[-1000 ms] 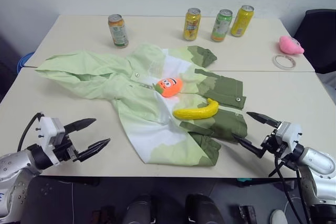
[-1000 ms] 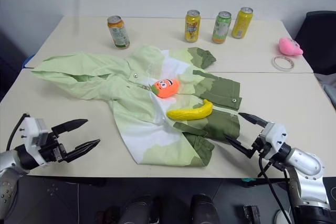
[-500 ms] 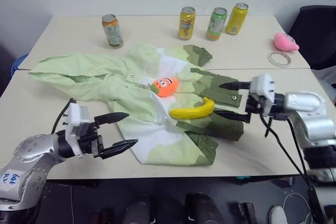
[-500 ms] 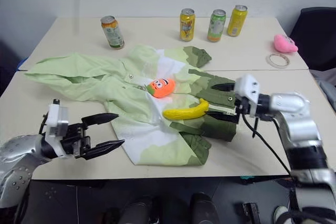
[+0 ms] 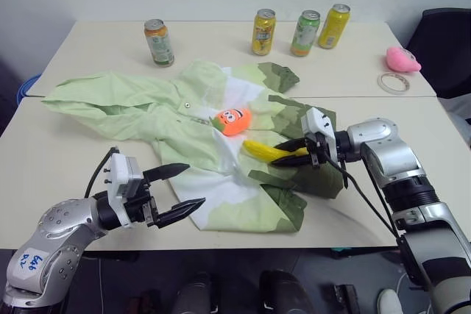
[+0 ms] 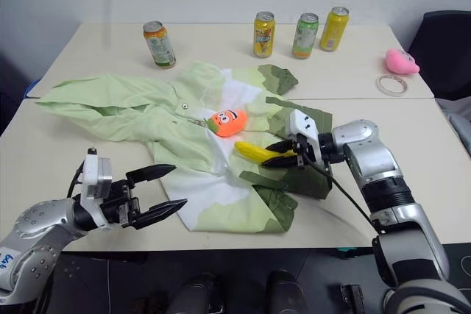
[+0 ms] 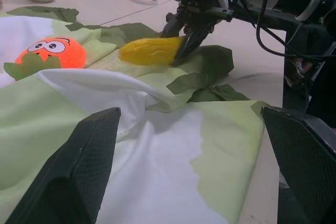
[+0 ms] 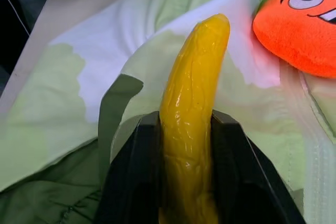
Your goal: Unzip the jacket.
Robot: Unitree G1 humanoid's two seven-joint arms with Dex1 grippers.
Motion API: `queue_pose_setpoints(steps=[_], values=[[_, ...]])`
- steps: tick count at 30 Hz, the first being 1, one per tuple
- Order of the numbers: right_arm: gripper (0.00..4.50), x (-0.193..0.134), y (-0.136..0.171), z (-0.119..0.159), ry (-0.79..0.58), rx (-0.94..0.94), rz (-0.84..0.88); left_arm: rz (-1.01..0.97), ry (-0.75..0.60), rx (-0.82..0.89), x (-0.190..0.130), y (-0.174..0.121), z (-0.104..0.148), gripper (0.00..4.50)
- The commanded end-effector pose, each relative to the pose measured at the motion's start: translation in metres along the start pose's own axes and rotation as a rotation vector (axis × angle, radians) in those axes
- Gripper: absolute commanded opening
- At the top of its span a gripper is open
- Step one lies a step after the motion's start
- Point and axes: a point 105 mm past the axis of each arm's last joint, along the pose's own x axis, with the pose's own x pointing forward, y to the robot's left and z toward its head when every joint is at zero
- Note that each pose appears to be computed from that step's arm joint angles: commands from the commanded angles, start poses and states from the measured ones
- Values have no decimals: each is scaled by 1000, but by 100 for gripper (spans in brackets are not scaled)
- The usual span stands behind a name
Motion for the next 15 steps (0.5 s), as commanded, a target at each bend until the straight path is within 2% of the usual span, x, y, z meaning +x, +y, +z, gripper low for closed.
queue_pose_setpoints(steps=[1, 3, 5, 7, 9, 11, 14, 15], values=[[86, -48, -7, 45, -162, -9, -140, 58, -108, -6, -2, 6, 18, 450], [86, -74, -15, 51, -161, -13, -266, 75, -116, -4, -5, 11, 21, 450], [86, -105, -31, 45, -105, -2, -443, 85, -79, 15, -7, 17, 15, 450], [86, -140, -54, 30, -55, 32, -674, 70, -38, 36, -6, 20, 9, 450], [86, -170, -74, 3, 32, 69, -887, 57, -49, 22, -5, 24, 10, 450], [86, -184, -87, -25, 168, 34, -1048, 65, -102, -19, -4, 31, 16, 450], [86, -196, -98, -38, 228, -43, -1209, 63, -95, -16, -2, 38, 14, 450], [121, -203, -100, -37, 224, -69, -1270, 69, -97, 1, -1, 40, 15, 450]])
